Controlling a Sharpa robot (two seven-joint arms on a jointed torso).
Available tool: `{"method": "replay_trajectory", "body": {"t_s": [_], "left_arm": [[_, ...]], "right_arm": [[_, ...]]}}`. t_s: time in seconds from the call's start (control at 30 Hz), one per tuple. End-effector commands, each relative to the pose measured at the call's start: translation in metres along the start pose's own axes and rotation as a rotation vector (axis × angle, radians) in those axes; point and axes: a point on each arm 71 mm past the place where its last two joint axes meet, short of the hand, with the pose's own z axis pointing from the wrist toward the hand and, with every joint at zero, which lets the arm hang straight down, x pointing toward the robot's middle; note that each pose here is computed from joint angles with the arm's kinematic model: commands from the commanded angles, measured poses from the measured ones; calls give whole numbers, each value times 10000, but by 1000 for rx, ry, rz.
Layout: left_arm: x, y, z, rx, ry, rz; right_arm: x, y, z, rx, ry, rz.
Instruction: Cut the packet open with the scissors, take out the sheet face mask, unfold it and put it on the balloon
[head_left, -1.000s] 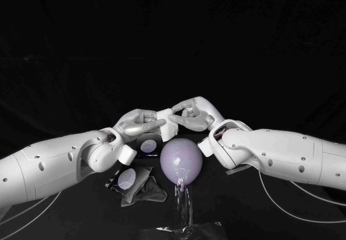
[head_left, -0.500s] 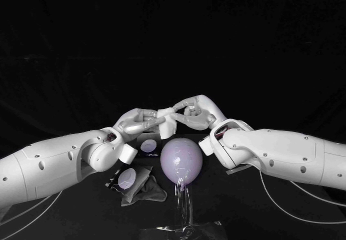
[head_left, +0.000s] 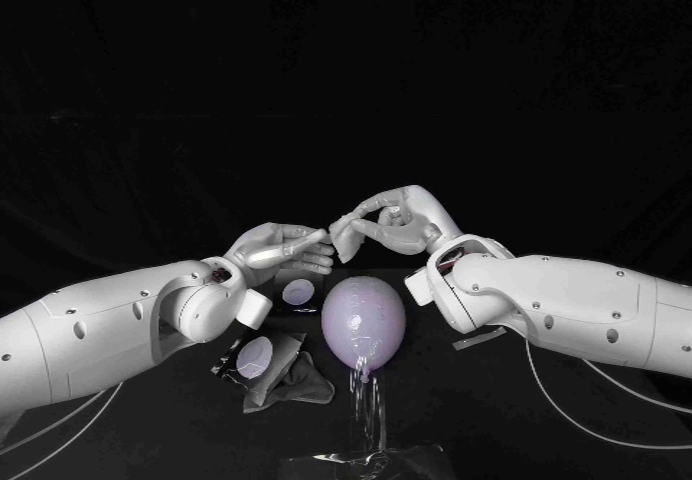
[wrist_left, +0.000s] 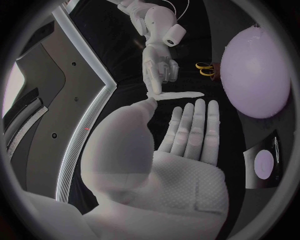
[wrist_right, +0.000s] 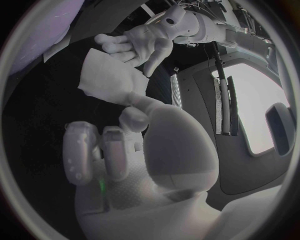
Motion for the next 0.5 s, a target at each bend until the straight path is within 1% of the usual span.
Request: {"method": "replay_trajectory", "body": {"t_s": [0.03,0.13,0.3,0.33,0.4,0.47,0.5], "left_arm": [[-48,38,-4,-64,-48,-14],[-84,57,-16,-87,-71,-10],[-133,91,-60,-124,-97,-18],[-135,95,-65,-128,-97,-22],[-134,135,-98,-150,-93,-51],[-112,185,-130,-165,-77,-92],[-88,217,-147,-173,-59,-127]], "right_arm": [[-29,-3,17,0,-17,-4],[-59,-22,47,3,-32,-13],[-114,-56,141,4,-60,-35],[-118,-58,150,3,-62,-37],[-131,-64,196,1,-72,-46],[-133,-63,234,-4,-78,-53],[-130,-60,258,-7,-81,-57]]}}
